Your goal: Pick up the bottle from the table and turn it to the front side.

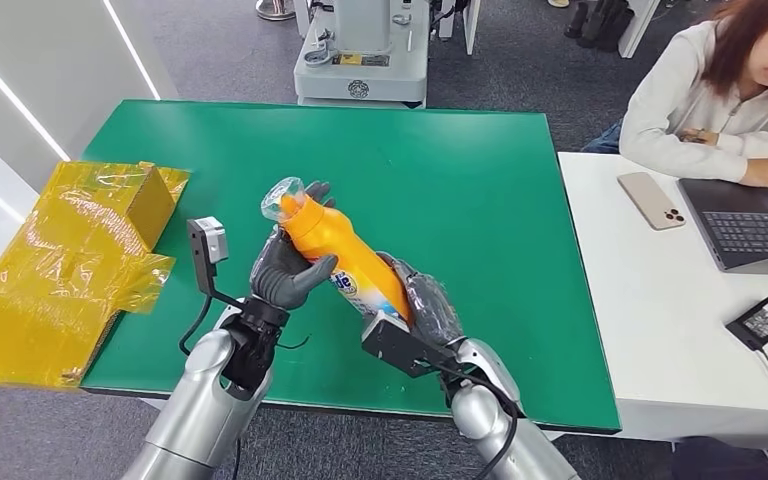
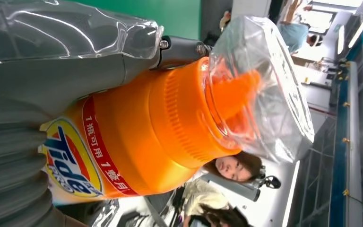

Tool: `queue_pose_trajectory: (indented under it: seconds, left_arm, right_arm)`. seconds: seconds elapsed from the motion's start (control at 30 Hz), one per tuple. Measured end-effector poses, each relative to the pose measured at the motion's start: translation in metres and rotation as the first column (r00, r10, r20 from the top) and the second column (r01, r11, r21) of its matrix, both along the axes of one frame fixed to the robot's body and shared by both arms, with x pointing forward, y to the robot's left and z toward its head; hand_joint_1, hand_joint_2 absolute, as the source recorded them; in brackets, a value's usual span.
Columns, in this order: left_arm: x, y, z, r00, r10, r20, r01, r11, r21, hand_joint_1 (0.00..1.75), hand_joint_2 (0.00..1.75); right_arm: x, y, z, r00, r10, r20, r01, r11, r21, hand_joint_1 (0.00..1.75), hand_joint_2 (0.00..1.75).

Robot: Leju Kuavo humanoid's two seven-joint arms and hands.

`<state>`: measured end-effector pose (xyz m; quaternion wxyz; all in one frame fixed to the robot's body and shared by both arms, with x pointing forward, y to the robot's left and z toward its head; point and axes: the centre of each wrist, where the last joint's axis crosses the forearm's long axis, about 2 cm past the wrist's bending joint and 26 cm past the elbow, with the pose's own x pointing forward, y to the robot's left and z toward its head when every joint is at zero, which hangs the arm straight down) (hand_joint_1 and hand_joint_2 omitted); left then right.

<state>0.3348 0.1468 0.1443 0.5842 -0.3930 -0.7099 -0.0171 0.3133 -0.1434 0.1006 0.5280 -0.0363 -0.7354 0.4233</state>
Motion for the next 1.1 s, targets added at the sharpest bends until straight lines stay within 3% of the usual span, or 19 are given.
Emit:
queue_pose_trajectory:
  seconds: [0.43, 0.57, 0.67, 0.7, 0.8, 1.1]
  left_arm:
    - [-0.014, 0.000, -0.027, 0.996, -0.052, -0.066, 0.052, 0.999, -0.002, 0.00, 1.75]
    - [-0.014, 0.000, -0.028, 0.996, -0.056, -0.070, 0.056, 0.998, 0.001, 0.70, 1.75]
    - [-0.014, 0.000, -0.029, 0.996, -0.056, -0.071, 0.057, 0.998, 0.001, 0.93, 1.75]
    - [-0.014, 0.000, -0.030, 0.996, -0.056, -0.074, 0.057, 0.998, 0.002, 0.93, 1.75]
    - [-0.013, -0.002, -0.030, 0.995, -0.056, -0.082, 0.056, 0.998, 0.005, 0.62, 1.75]
    - [-0.009, -0.006, -0.030, 0.994, -0.061, -0.096, 0.062, 0.998, 0.000, 0.31, 1.75]
  right_arm:
    - [0.012, -0.014, -0.007, 0.997, -0.072, 0.001, 0.072, 0.996, -0.048, 1.75, 1.75]
    - [0.012, -0.015, -0.009, 0.997, -0.079, 0.006, 0.079, 0.996, -0.047, 1.75, 1.75]
    - [0.012, -0.015, -0.009, 0.997, -0.080, 0.006, 0.081, 0.996, -0.047, 1.75, 1.75]
    - [0.012, -0.016, -0.010, 0.997, -0.083, 0.006, 0.083, 0.995, -0.048, 1.75, 1.75]
    - [0.011, -0.019, -0.012, 0.995, -0.100, 0.004, 0.100, 0.993, -0.056, 1.74, 1.75]
    - [0.010, -0.020, -0.014, 0.994, -0.107, -0.005, 0.107, 0.992, -0.061, 1.74, 1.75]
